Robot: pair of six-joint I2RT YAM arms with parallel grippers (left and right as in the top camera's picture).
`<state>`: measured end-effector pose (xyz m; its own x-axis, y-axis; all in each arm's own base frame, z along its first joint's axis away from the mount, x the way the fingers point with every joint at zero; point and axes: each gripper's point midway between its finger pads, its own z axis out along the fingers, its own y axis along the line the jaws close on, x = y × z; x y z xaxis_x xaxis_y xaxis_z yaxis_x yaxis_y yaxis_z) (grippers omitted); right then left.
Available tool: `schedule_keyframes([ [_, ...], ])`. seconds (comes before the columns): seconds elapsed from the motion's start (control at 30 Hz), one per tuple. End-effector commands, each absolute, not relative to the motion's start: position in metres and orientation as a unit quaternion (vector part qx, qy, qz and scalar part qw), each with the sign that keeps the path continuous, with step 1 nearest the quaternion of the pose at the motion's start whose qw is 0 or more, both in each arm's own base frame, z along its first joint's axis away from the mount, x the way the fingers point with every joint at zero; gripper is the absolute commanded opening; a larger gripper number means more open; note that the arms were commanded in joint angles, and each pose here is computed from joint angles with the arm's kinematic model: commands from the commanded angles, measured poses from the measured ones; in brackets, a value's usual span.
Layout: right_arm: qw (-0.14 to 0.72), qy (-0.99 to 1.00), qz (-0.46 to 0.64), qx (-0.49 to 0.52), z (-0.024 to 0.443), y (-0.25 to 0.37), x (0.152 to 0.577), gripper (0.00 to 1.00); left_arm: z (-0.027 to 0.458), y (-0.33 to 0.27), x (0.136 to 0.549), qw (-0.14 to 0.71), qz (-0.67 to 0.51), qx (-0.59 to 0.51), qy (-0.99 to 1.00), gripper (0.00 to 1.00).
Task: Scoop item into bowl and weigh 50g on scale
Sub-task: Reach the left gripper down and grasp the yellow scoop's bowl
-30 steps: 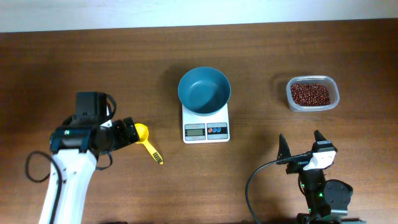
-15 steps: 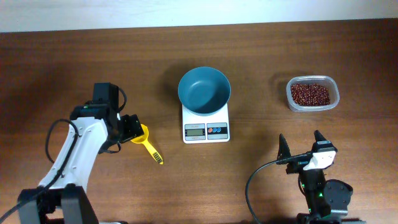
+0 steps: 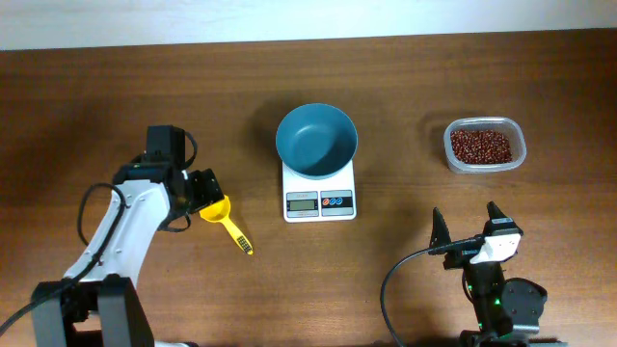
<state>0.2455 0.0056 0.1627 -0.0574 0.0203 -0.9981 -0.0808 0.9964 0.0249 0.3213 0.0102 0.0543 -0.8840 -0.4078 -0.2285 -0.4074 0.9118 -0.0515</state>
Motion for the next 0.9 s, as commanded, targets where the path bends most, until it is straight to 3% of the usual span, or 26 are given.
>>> schedule_keyframes([
  [0.0, 0.684, 0.728, 0.041, -0.029, 0.16, 0.009, 0.245, 0.99, 0.032, 0.013, 0.308, 0.103, 0.007, -0.221, 0.97, 0.95],
  [0.3, 0.684, 0.728, 0.041, -0.029, 0.16, 0.009, 0.245, 0.99, 0.014, 0.011, 0.304, 0.113, -0.001, -0.221, 0.969, 0.84],
  [0.33, 0.684, 0.728, 0.041, -0.029, 0.16, 0.009, 0.245, 0.99, 0.013, 0.011, 0.304, 0.113, -0.002, -0.221, 0.969, 0.74],
  [0.5, 0.684, 0.728, 0.041, -0.029, 0.16, 0.009, 0.245, 0.99, 0.014, 0.01, 0.307, 0.12, -0.004, -0.221, 0.968, 0.52],
  [0.87, 0.684, 0.728, 0.041, -0.029, 0.16, 0.009, 0.245, 0.99, 0.017, 0.01, 0.318, 0.142, -0.01, -0.221, 0.965, 0.49],
])
